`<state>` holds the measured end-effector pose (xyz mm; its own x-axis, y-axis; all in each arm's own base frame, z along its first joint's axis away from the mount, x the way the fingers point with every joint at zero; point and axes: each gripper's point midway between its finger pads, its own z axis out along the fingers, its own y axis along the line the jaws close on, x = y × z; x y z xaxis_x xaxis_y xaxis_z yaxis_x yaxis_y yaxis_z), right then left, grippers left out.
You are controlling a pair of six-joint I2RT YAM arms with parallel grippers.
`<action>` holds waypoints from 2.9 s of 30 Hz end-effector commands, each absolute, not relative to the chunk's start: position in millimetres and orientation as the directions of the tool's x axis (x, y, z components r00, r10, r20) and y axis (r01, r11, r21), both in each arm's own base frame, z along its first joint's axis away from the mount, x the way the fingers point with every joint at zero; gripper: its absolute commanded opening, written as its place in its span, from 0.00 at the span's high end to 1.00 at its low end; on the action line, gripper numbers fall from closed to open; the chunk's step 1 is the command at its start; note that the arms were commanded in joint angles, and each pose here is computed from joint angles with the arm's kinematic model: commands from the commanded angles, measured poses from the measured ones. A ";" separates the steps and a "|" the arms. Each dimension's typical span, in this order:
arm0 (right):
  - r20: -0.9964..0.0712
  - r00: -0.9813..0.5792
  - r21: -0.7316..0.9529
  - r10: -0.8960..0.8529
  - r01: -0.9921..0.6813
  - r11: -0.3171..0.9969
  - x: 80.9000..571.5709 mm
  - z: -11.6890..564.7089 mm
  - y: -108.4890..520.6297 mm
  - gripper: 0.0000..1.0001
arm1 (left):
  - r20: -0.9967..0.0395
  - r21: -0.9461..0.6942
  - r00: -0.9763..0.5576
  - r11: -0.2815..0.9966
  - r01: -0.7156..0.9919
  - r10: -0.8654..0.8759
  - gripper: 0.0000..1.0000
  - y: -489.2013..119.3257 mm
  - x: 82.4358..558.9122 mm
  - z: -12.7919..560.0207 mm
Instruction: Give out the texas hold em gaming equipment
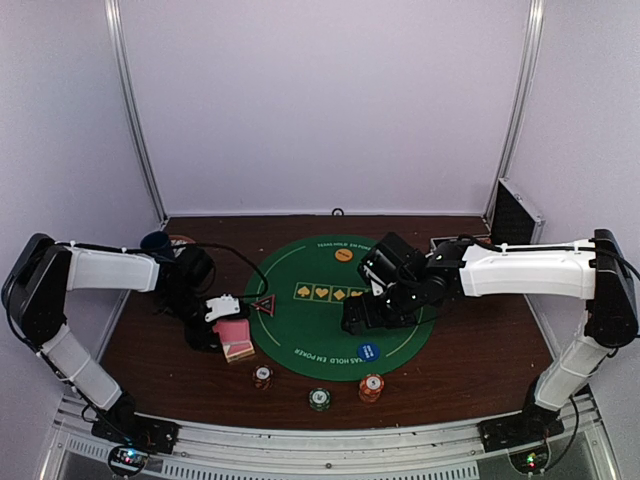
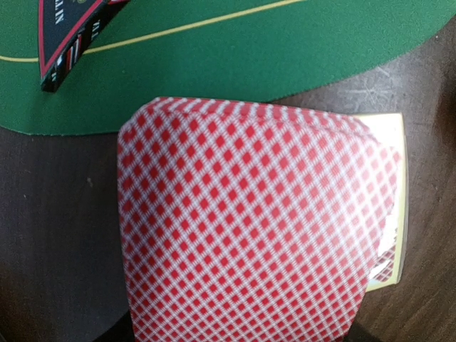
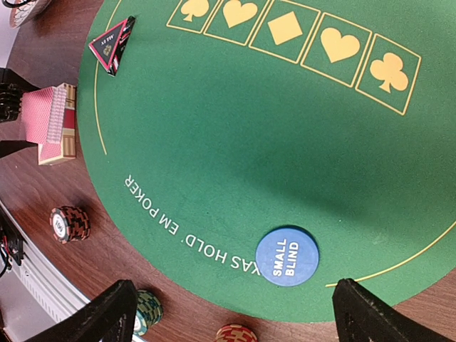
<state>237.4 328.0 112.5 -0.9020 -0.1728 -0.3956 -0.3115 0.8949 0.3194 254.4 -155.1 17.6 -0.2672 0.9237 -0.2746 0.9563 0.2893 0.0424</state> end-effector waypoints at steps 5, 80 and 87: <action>-0.428 -0.892 0.364 -0.148 -0.320 0.874 238.6 131.7 335.8 0.00 | -0.264 0.071 -0.246 0.273 0.959 0.933 0.91 -153.0 255.1 26.5; -0.133 -0.988 0.991 -0.082 -0.134 0.009 241.8 214.6 565.5 0.96 | -0.529 0.052 -0.178 0.241 0.969 0.830 0.03 -230.2 234.7 181.4; -0.118 -0.989 0.991 -0.084 -0.112 -0.069 240.6 226.8 566.2 0.97 | -0.598 -0.066 -0.175 0.170 0.983 0.782 0.02 -247.4 217.5 189.0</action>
